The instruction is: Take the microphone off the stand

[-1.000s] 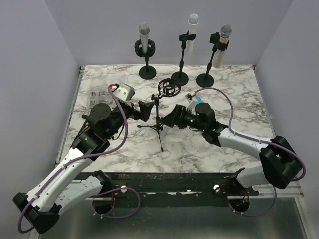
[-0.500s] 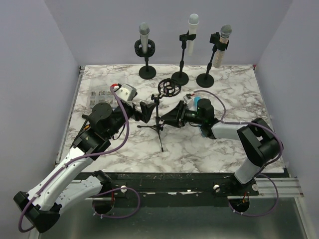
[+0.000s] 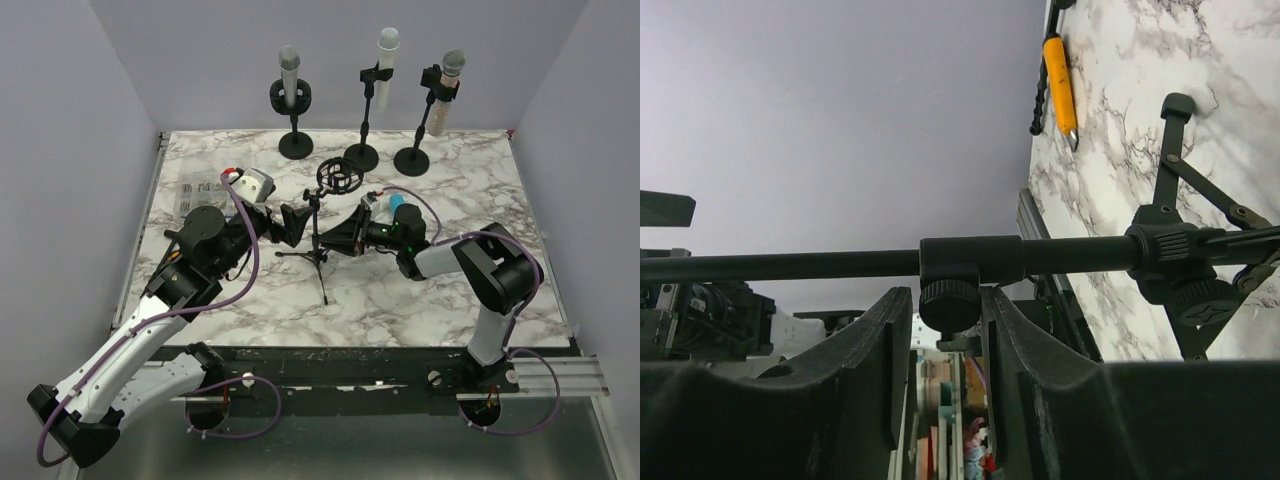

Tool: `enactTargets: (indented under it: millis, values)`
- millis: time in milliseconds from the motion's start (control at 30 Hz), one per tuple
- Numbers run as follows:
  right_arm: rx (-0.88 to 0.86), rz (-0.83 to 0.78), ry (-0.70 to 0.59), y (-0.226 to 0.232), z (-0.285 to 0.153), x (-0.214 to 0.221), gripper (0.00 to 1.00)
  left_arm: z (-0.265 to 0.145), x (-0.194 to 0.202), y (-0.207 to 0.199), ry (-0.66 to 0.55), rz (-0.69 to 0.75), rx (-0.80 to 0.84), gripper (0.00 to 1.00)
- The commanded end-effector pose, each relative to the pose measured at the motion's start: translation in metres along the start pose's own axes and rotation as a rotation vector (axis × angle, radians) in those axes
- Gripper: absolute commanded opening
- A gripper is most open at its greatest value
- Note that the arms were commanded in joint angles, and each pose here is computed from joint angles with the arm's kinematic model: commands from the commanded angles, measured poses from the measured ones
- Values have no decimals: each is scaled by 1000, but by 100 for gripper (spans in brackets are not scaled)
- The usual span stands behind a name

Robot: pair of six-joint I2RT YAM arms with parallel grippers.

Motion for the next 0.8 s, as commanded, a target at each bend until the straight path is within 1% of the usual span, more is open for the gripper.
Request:
enactTargets:
  millis: [0, 167, 200, 300, 400, 567, 633, 767]
  values:
    - [-43, -16, 4, 2, -4, -1, 38, 0, -8, -4, -20, -5, 23, 94]
    - [-32, -21, 4, -5, -4, 1, 25, 0, -7, -4, -17, -4, 20, 94]
    - [-27, -22, 4, -8, -4, 1, 20, 0, -8, -4, -18, -4, 21, 94]
    - [5, -44, 5, -17, -4, 2, 1, 1, -7, -4, -16, -5, 22, 94]
    - [88, -99, 6, -32, -4, 2, 1, 1, -7, -3, -17, -5, 17, 94]
    - [297, -343, -21, -55, -16, -7, 1, 1, -8, -3, -18, -4, 20, 94]
    - [363, -448, -41, -56, -21, -13, 1, 1, -7, -3, -18, -6, 18, 94]
    - [462, -655, -29, -49, -20, -19, 1, 2, -6, -3, -17, -9, 22, 94]
Point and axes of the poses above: each gripper's point midway between its finger pads, its own z axis out along the fingers, its own y axis along the line the jaws close on, x = y × z, the point moved 2 cm from there along -z, back along the fingers, and after that the axes turned 9 degrees about -z, right-handed, at the moved point
